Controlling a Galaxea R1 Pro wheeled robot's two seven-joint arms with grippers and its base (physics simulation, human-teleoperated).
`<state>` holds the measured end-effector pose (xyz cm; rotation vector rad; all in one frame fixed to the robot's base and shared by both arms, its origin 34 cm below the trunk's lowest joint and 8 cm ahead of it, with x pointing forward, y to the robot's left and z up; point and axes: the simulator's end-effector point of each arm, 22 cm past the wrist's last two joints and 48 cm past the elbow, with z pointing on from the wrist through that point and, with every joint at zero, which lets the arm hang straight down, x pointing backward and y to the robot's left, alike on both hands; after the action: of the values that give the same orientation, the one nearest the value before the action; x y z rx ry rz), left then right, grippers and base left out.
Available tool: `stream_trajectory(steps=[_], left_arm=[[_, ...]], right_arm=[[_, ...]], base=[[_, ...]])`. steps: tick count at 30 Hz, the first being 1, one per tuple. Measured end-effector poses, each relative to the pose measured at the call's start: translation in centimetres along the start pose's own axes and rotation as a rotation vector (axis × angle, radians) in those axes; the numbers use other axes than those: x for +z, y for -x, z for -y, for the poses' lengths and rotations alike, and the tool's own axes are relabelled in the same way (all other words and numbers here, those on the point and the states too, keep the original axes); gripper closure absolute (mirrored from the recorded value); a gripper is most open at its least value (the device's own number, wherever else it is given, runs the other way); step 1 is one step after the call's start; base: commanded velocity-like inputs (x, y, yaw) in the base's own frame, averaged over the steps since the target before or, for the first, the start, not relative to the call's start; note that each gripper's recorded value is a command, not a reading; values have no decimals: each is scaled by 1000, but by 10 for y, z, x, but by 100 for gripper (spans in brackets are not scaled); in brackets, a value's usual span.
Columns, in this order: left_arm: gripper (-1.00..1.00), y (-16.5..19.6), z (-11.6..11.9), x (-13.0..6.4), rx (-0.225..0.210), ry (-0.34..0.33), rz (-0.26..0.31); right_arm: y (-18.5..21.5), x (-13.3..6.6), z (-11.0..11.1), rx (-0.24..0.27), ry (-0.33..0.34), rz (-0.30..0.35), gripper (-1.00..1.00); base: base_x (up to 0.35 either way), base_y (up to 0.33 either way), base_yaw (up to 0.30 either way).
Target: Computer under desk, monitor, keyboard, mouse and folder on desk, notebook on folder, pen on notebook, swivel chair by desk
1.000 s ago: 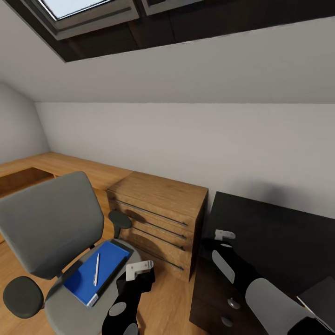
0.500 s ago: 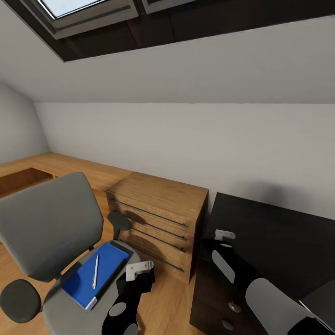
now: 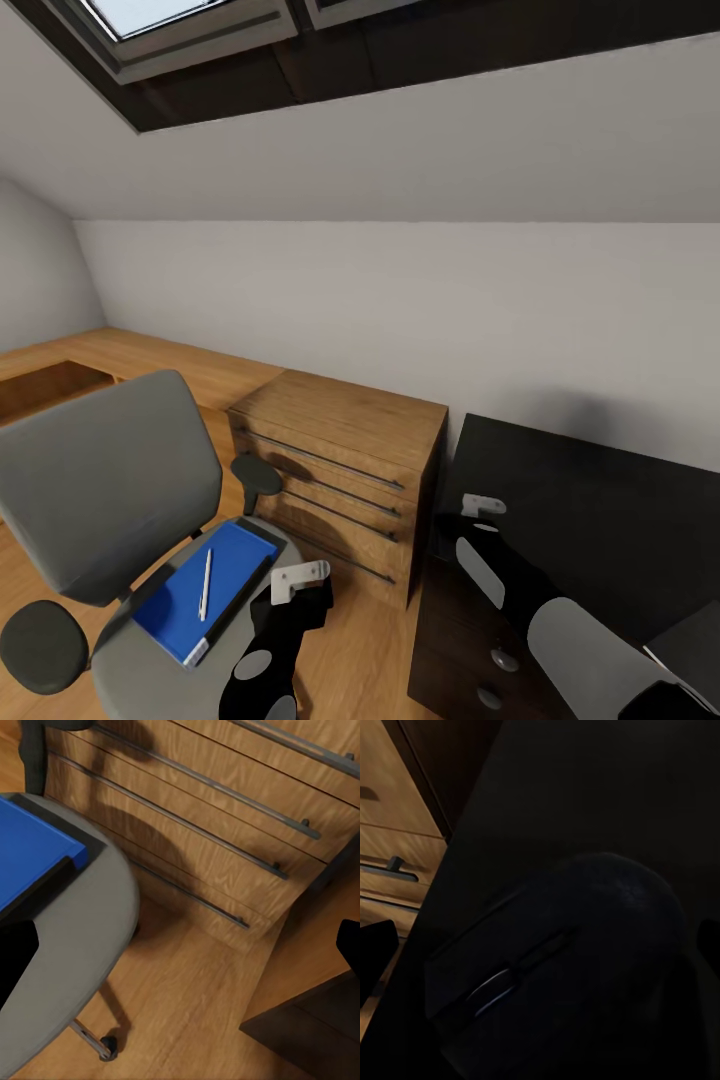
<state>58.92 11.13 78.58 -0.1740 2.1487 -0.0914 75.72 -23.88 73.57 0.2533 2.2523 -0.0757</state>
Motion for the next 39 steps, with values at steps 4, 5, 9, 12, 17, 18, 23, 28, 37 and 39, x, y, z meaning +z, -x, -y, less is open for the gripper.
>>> stream_trajectory(steps=[4,5,9,12,17,18,23,28,37,39], left_arm=[[-100,0,0,0,0,0,0],[-100,0,0,0,0,0,0],[-100,0,0,0,0,0,0],[-100,0,0,0,0,-1,0],[-100,0,0,0,1,-1,0],[-100,0,0,0,1,-1,0],[-100,0,1,0,0,-2,0],[-100,0,1,0,1,-2,0],[-100,1,1,-1,1,-2,1],[-100,4,1,-3,1,-1,1]], right_arm=[[0,0,0,-2,-1,-1,100],[0,0,0,-2,-1,-1,100],[-1,0,0,-7,-1,-4,100],[-1,0,0,-8,0,-6,100],[-1,0,0,-7,0,-6,100],[-1,0,0,-7,0,-6,100],[-1,0,0,-6,1,-7,100],[-1,0,0,-5,1,-7,100],[0,-1,-1,-5,2,-7,100],[3,-3,-1,-5,2,-7,100]], base=[[0,0,0],[0,0,0],[0,0,0],[0,0,0],[0,0,0],[0,0,0],[0,0,0],[0,0,0],[0,0,0],[0,0,0]])
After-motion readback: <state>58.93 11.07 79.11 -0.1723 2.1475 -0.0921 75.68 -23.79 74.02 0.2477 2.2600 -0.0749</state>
